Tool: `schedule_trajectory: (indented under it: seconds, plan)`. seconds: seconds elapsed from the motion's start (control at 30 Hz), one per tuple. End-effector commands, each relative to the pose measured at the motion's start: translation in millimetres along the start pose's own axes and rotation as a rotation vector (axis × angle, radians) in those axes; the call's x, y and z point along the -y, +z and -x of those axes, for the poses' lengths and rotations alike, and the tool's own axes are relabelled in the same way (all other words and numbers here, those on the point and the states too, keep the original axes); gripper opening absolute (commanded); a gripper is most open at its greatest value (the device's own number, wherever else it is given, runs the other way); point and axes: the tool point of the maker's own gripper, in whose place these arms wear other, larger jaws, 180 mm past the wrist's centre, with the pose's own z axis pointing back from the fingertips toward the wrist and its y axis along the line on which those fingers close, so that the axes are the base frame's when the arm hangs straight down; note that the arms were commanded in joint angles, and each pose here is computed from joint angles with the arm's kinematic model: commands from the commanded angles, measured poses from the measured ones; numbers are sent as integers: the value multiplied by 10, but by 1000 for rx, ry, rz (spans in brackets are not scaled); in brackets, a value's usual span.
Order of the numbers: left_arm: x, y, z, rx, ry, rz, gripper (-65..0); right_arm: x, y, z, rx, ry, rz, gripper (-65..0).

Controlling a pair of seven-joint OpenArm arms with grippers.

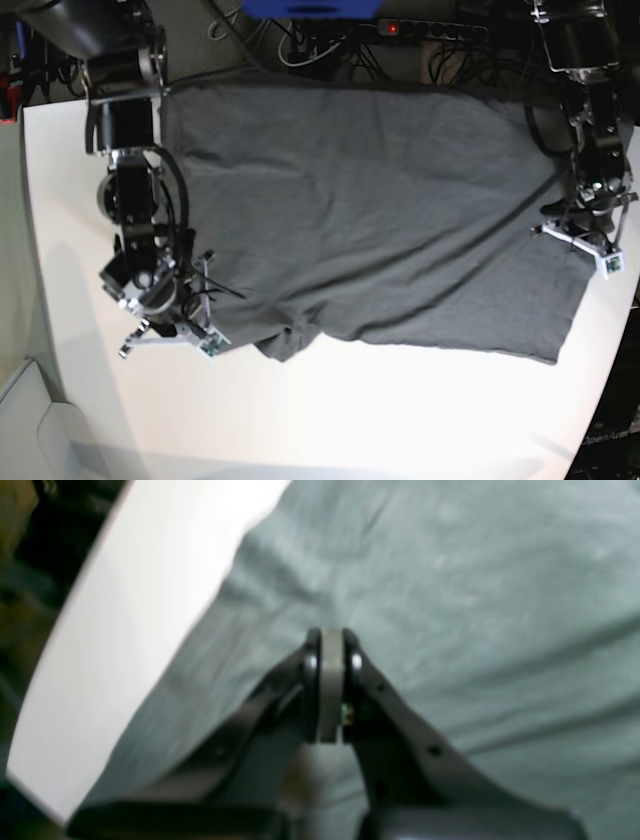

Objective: Layout the t-shirt on the table in an organized manner, then fold the t-shirt properly
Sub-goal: 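Release the hem and lift the right gripper away from the shirt, then grasp the grey t-shirt edges with both grippers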

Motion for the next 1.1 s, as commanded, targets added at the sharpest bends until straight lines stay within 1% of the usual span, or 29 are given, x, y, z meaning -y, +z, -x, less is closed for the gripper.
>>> schedule_trajectory:
  seconds: [0.0,0.1,0.2,0.33,0.4,0.63,0.77,0.9,0.97,1.07]
  plan:
    - [-188,42,-170,42,1,-42,-648,68,156,-102,39,4,41,-650]
    - [-339,61,-6,-11,10,-75,-648,-112,476,64,7,12,71,-650]
    - [-420,89,193,-52,-16,-90,-648,-376,656,321,-54,17,47,-650]
    - [-506,98,294,-78,-37,-105,-648,-797,665,662,-129,19,-47,-650]
    - [-512,102,314,-82,-39,-105,-648,-947,642,785,-161,21,-86,-650]
    - [-517,105,374,-95,-40,-106,-648,-1253,442,1149,-275,20,-192,-650]
    - [-509,102,358,-86,-39,-105,-648,-1260,288,1217,-313,17,-218,-650]
    - [-392,90,426,-96,-15,-85,-648,-1101,109,1310,-357,-28,-217,-650]
    - [-336,86,455,-101,-5,-75,-648,-1001,-21,1296,-360,-50,-220,-650]
    - [-173,67,431,-98,-13,-45,-648,-842,-168,1396,-382,-100,-222,-650]
